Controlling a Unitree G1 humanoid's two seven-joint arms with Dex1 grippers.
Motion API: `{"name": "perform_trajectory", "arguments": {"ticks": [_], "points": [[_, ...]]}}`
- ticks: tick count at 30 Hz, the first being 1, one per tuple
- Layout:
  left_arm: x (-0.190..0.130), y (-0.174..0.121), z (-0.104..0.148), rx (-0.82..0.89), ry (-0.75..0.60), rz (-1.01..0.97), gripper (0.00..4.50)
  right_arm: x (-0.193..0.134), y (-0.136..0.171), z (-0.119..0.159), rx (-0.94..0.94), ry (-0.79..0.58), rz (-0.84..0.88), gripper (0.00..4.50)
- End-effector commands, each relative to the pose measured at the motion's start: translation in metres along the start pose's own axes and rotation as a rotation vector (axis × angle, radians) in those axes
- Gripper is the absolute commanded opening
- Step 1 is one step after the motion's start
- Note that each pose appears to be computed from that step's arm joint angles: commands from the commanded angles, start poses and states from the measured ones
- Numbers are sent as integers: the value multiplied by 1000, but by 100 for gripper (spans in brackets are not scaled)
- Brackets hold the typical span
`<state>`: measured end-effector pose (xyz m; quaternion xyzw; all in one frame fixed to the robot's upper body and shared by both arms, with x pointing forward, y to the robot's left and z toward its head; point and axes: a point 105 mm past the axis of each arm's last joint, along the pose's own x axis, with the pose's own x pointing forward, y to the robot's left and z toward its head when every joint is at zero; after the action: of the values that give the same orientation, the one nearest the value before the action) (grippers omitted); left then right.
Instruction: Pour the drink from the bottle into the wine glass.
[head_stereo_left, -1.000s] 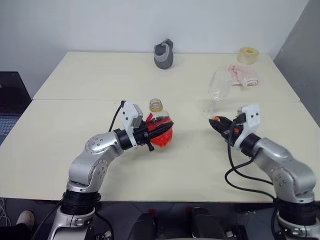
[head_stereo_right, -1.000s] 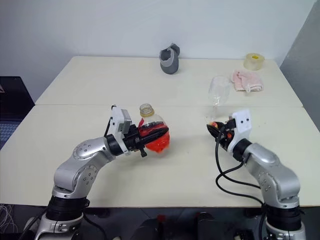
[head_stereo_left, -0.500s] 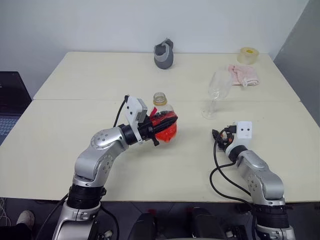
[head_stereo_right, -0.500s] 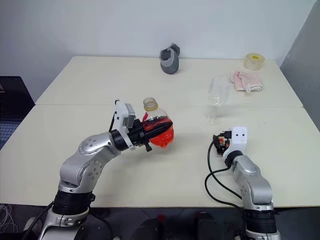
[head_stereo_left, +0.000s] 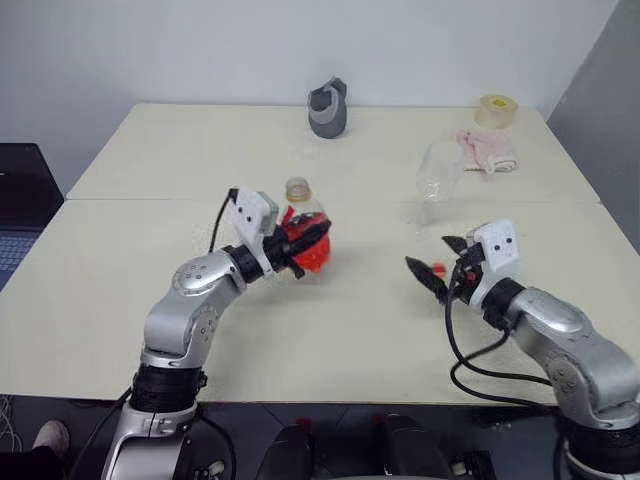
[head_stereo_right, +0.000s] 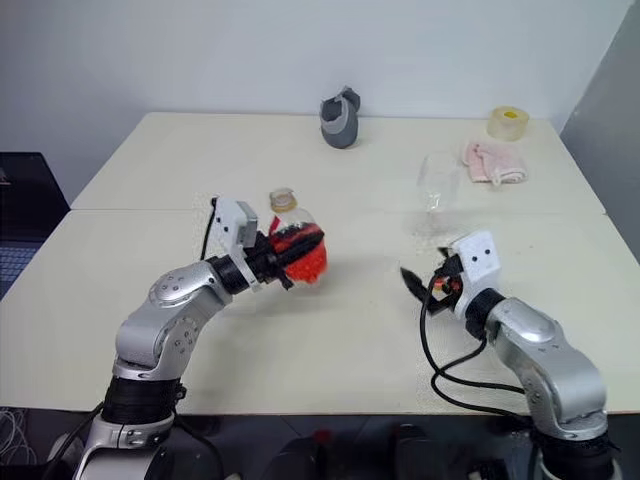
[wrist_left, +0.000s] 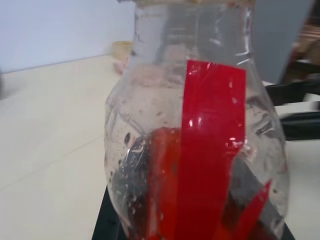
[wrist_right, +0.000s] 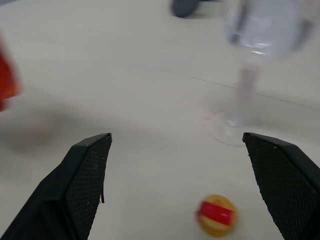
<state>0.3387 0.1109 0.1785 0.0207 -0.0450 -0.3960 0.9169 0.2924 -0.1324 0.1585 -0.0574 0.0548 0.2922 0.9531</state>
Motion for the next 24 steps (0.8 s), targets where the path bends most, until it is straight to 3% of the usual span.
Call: {"name": "perform_trajectory", "arguments": {"ticks": [1, 8, 15, 19, 24], "points": [[0, 30, 23, 69, -83, 159, 99, -8, 31, 23, -18, -64, 270, 448], [-5, 97, 26, 127, -120, 481, 99, 22, 32, 57, -43, -158, 369, 448], [-37, 145, 6, 146, -90, 744, 99, 40, 48, 79, -26, -235, 425, 448], [-47, 157, -8, 125, -97, 794, 99, 42, 53, 83, -16, -251, 444, 448], [-38, 152, -17, 59, -150, 749, 99, 44, 56, 84, -20, -261, 450, 448]]}}
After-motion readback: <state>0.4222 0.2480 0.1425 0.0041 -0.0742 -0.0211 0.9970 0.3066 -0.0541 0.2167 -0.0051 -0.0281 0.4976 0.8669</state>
